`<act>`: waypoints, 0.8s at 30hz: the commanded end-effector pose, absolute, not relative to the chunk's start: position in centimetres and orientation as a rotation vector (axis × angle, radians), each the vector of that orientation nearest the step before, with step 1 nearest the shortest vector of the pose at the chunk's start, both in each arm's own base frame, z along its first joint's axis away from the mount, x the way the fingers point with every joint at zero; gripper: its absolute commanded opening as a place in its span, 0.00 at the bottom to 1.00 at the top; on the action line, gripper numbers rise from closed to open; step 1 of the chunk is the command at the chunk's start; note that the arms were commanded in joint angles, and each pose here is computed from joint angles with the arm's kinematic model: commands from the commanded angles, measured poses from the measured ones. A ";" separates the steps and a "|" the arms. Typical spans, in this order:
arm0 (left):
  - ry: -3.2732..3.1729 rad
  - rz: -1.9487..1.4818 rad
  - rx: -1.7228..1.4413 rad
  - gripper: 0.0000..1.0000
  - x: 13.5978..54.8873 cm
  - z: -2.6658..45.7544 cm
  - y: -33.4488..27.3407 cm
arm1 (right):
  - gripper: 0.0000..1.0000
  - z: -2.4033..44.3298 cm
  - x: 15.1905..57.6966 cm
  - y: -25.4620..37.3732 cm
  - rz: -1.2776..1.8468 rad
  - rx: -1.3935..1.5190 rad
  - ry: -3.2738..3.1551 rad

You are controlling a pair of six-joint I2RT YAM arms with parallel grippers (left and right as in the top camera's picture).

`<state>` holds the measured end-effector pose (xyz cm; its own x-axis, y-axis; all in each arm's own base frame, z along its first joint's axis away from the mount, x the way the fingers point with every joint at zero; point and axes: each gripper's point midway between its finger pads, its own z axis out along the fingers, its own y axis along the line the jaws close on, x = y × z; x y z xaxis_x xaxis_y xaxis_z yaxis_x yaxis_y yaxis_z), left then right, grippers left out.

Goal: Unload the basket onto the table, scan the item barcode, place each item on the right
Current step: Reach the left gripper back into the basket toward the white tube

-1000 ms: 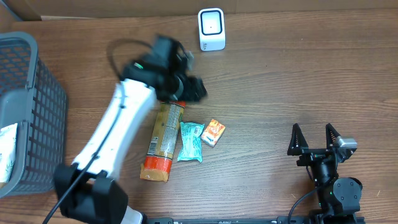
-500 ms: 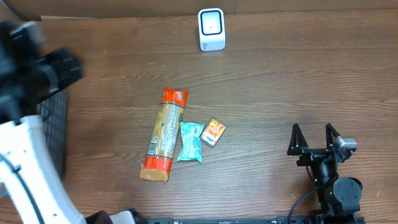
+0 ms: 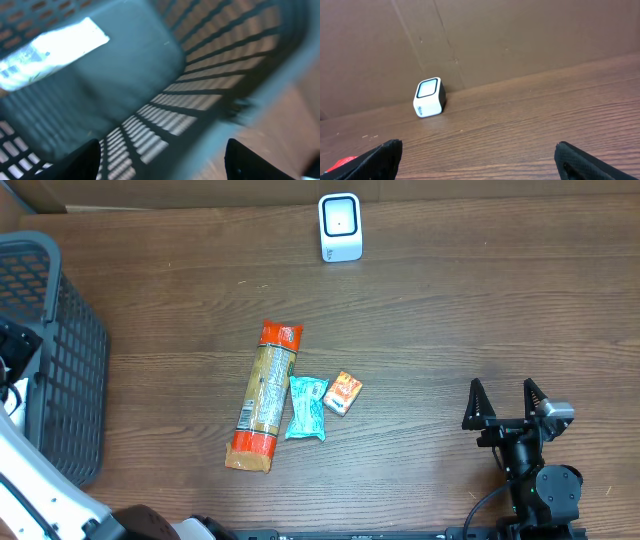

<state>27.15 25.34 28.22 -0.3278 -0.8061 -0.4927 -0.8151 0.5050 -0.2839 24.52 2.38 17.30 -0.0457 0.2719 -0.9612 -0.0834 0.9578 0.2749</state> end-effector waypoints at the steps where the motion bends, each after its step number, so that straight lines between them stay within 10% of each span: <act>1: 2.191 0.094 -1.435 0.71 26.0 25.3 26.5 | 1.00 17.1 24.5 2.4 0.287 0.149 1.592; 24: 2.204 0.661 -1.582 0.94 19.3 21.0 36.8 | 1.00 17.1 24.5 2.4 0.287 0.149 1.592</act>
